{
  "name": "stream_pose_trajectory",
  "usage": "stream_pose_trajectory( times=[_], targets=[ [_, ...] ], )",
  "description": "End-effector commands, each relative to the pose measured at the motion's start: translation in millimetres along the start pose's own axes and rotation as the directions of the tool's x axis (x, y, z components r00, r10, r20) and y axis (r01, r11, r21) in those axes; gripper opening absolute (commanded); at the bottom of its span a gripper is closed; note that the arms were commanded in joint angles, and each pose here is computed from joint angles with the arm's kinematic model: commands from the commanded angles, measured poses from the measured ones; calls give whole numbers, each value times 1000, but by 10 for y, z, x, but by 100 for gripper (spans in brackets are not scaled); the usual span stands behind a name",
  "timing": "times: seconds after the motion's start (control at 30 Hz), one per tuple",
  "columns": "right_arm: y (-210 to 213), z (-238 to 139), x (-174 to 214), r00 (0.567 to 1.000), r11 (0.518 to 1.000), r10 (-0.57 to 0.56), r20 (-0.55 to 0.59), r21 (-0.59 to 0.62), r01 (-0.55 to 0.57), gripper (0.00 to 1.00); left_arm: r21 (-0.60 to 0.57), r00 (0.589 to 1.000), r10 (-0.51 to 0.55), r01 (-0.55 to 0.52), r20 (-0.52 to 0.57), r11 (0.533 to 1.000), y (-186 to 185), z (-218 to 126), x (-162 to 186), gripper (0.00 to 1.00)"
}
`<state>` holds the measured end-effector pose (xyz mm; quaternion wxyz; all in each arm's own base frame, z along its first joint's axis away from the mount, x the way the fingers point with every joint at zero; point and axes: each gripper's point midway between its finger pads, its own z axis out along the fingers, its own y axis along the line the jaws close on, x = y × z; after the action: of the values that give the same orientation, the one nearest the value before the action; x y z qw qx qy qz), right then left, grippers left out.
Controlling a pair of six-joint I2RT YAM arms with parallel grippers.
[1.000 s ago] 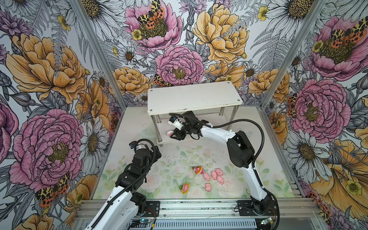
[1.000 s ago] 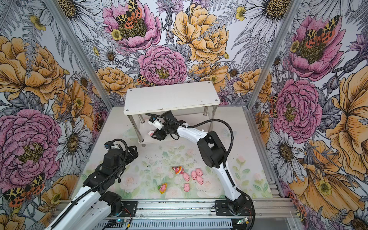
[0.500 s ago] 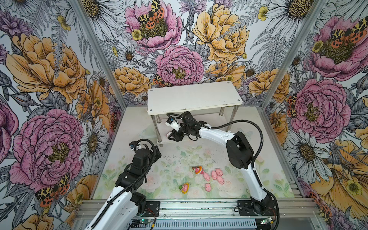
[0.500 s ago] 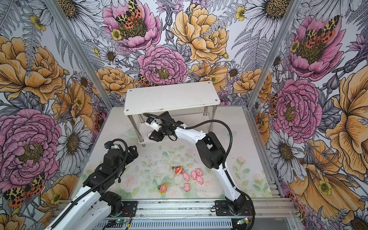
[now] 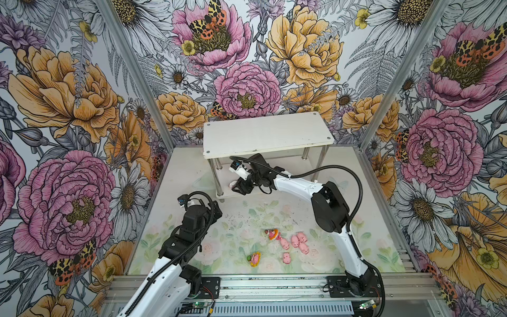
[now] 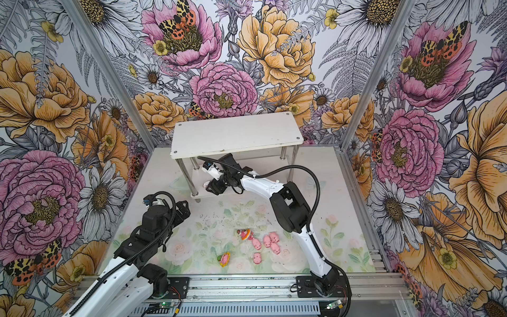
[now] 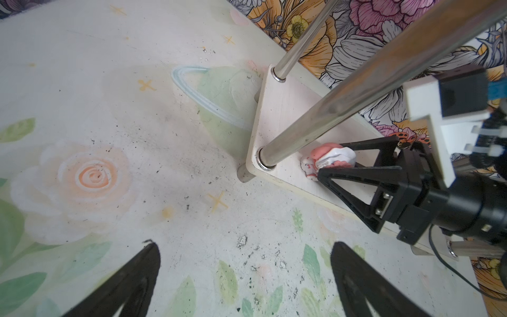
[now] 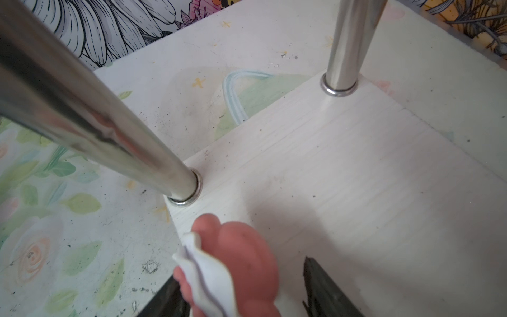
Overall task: Place and organize the plastic toys onto the shelf
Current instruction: 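Open the right gripper and withdraw it from the figurine, then move the right gripper down over the pink toys near the robot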
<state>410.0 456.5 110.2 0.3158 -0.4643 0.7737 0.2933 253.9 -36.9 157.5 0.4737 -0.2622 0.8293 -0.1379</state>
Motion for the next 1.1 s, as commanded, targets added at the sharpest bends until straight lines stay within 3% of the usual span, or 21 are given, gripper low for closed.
stream_pose_trajectory(
  times=[0.0, 0.23, 0.57, 0.77, 1.07],
  targets=[
    [-8, -85, -225, 999, 999, 16, 49, 44, -18, 71, 12, 999, -22, 21, 34, 1000, -24, -23, -90, 99],
    [77, -264, -248, 997, 997, 28, 79, 73, -34, 78, 23, 999, -20, 19, 43, 1000, -46, -47, -119, 99],
    [240, -653, -14, 993, 990, 69, 95, 118, -80, 79, 51, 999, -28, 26, 34, 998, -65, -91, -95, 99],
    [525, -920, 376, 995, 985, 89, 55, 142, -96, 76, 53, 1000, -30, 30, 7, 998, -15, -121, 0, 97],
    [1361, -1225, 1041, 991, 986, 117, -67, 126, -108, 70, 102, 997, 29, -21, -77, 995, -135, -103, 256, 95]
  ],
)
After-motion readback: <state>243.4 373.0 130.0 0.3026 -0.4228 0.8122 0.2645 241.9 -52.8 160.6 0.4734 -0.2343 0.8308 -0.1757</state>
